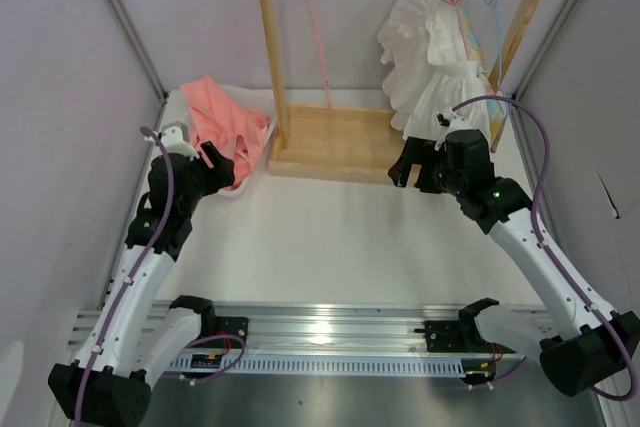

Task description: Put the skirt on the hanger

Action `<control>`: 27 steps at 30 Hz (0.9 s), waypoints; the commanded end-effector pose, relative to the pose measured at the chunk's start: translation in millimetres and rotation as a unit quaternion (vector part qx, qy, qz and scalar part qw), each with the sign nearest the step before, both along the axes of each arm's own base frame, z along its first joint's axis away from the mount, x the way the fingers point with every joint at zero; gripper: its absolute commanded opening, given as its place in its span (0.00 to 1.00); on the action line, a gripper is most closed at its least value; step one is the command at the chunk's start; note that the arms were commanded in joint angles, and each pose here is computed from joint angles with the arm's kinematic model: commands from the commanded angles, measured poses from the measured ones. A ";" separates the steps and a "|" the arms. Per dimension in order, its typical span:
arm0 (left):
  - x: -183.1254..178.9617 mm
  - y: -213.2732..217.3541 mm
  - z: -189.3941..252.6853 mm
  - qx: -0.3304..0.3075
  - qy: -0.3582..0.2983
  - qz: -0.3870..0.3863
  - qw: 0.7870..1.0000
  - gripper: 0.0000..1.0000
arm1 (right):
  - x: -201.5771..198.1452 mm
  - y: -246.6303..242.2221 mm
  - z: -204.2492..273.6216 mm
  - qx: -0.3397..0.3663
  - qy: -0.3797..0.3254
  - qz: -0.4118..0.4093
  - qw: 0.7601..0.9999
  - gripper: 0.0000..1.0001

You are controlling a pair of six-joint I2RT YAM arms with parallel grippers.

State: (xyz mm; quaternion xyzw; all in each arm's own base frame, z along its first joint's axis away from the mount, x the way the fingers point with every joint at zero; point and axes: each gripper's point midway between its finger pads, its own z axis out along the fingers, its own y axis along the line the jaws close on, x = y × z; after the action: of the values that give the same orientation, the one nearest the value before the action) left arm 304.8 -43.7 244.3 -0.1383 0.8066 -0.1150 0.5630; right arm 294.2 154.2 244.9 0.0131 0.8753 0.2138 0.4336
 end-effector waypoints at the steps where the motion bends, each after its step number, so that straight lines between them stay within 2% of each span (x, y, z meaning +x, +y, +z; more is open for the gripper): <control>1: 0.5 -5.4 0.8 0.012 -0.003 -0.022 1.000 0.74 | 4.0 -0.2 17.8 0.019 -0.031 -0.009 0.999 1.00; 6: 10.9 -6.8 -4.7 0.000 0.001 -0.012 1.000 0.73 | 3.2 -1.0 19.8 0.019 -0.035 -0.009 0.999 0.99; 10: 31.8 0.3 -33.4 -0.004 0.029 0.030 0.999 0.72 | 4.2 2.4 17.7 0.025 -0.031 -0.004 0.999 1.00; 18: 74.2 -7.8 -74.5 -0.012 0.072 0.060 0.996 0.69 | 1.7 11.2 13.6 0.040 -0.023 0.012 0.999 0.99; 24: 101.1 17.3 -64.9 0.038 0.070 0.137 0.987 0.67 | -1.9 13.4 12.3 0.042 -0.019 0.022 0.999 0.99; 27: 105.8 27.3 -57.3 0.058 0.072 0.163 0.982 0.61 | -3.2 12.9 12.6 0.042 -0.020 0.023 0.999 0.99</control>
State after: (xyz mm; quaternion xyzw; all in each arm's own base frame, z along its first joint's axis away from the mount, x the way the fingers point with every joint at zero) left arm 389.4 -30.6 141.8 -0.2137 0.8575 0.0050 0.4679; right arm 290.1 163.7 242.8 0.0115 0.8717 0.2430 0.4254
